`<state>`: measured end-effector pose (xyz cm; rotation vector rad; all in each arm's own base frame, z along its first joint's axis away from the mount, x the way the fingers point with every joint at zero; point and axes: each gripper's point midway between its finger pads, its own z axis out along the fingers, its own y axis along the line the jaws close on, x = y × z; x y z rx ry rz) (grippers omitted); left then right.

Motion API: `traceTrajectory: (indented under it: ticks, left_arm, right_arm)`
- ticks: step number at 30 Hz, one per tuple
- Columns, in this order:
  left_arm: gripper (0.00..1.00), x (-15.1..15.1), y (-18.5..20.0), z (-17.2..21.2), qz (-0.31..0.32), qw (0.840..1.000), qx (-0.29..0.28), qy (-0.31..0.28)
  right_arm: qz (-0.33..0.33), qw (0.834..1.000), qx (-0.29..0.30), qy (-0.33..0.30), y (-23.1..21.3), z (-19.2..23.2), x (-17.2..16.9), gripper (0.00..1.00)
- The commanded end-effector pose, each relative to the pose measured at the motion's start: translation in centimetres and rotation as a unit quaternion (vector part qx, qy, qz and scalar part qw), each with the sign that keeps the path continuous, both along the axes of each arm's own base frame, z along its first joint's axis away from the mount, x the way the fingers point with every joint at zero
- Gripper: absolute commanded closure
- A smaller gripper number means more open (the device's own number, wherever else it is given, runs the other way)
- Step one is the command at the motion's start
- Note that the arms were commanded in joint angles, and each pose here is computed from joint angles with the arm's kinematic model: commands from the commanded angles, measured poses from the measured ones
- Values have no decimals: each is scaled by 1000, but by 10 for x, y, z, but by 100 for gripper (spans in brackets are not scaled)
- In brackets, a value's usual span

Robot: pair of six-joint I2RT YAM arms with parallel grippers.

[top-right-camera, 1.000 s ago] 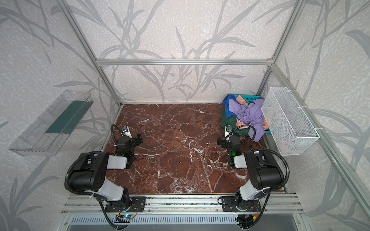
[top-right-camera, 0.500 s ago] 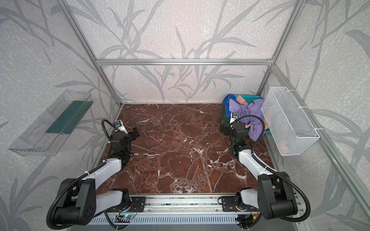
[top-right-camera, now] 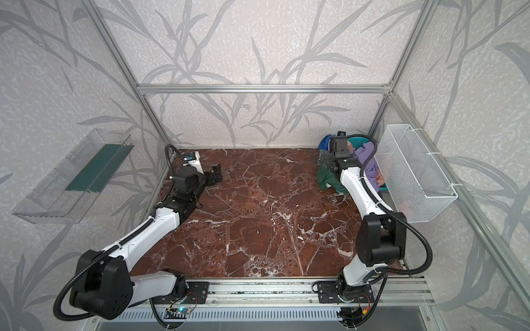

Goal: Fold and stack the t-shirts
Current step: 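Grasp the lavender t-shirt in the teal basket with right gripper while left arm advances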

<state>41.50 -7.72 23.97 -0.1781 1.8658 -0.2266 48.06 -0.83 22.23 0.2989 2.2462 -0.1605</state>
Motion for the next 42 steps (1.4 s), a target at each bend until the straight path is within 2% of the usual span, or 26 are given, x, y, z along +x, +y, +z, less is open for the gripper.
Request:
traceTrajectory:
  ticks: [1, 5, 8, 12, 18, 24, 30, 34, 38, 40, 42]
  left_arm:
    - [2, -1, -40, -9, -90, 995, -35, 30]
    - [5, -1, -56, -22, -112, 991, -45, 55]
    - [4, -4, -63, -30, -118, 989, -53, 65]
    - [4, -8, -69, -38, -126, 988, -56, 76]
    - [5, -8, -77, -44, -140, 985, -59, 84]
    - [4, -4, -83, -44, -148, 983, -73, 84]
    - [5, -2, -84, -48, -145, 983, -75, 89]
    - [5, -1, -83, -50, -144, 982, -76, 91]
    - [4, -1, -83, -52, -142, 982, -75, 93]
    - [4, -2, -82, -54, -140, 983, -75, 96]
    - [5, -2, -81, -54, -138, 983, -73, 97]
  right_arm:
    - [-11, 997, 17, 75, -10, -33, 0, 4]
    - [11, 997, 37, 73, -8, -42, 25, 20]
    - [7, 997, 35, 74, -10, -50, 38, 22]
    - [-6, 996, 20, 82, -17, -62, 49, 32]
    - [-1, 998, 27, 65, -14, -60, 66, 35]
    - [-14, 999, 3, 44, -23, -47, 75, 37]
    - [-22, 999, -3, 49, -28, -48, 81, 38]
    - [-16, 999, 0, 44, -26, -49, 88, 47]
    - [-15, 999, -2, 50, -26, -50, 95, 62]
    - [-16, 998, -8, 55, -28, -50, 96, 75]
    - [-15, 998, -14, 56, -29, -45, 97, 95]
